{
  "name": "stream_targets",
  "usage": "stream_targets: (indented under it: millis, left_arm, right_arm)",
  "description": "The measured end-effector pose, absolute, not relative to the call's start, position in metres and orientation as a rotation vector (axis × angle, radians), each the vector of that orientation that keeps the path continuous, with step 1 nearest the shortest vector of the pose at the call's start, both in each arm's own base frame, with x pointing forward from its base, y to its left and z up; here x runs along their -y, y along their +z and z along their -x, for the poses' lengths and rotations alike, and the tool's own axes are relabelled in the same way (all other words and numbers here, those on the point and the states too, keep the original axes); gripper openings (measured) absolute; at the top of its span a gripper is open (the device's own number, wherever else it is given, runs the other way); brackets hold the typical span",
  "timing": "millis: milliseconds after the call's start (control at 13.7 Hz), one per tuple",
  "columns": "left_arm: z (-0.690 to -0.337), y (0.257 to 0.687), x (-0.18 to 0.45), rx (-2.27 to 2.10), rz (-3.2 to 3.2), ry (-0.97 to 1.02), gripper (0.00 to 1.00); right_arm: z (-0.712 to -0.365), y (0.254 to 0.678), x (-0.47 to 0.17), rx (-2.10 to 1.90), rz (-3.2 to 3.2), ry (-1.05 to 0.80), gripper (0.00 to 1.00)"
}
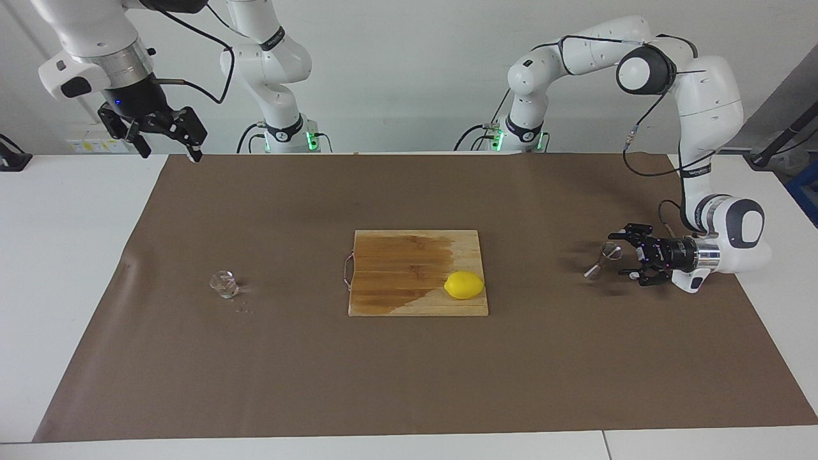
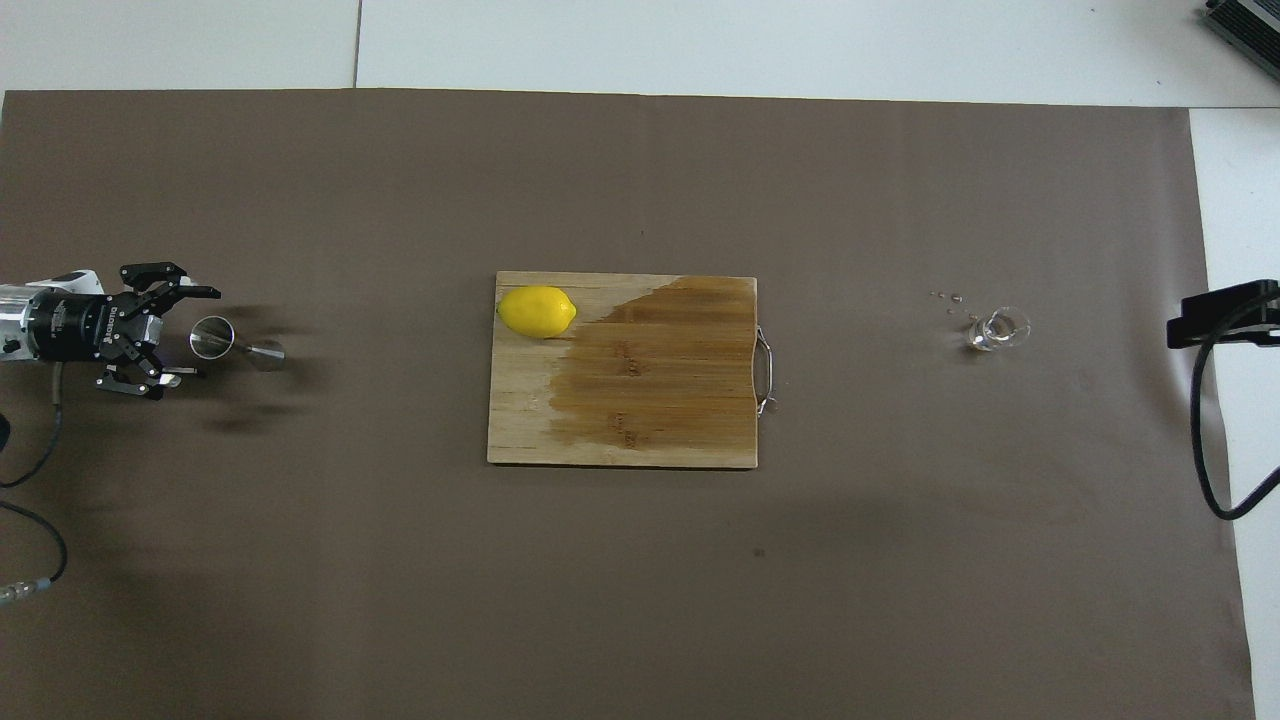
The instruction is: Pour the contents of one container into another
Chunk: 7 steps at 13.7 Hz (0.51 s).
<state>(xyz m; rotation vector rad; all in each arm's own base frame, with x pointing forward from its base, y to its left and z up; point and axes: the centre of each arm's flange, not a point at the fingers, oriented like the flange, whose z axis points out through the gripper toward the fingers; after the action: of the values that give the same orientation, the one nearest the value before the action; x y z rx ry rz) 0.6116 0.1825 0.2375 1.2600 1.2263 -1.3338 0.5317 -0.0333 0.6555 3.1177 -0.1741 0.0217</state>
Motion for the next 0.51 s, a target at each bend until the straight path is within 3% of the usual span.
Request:
stream_targets:
  millis: [511]
  left_arm:
    - [-0.6095, 0.2322, -0.1823, -1.217, -1.257, -1.331, 1.00]
  right_arm:
    - [-0.5317, 0.6555, 0.0333, 0.174, -3.118, 0.022, 1.00]
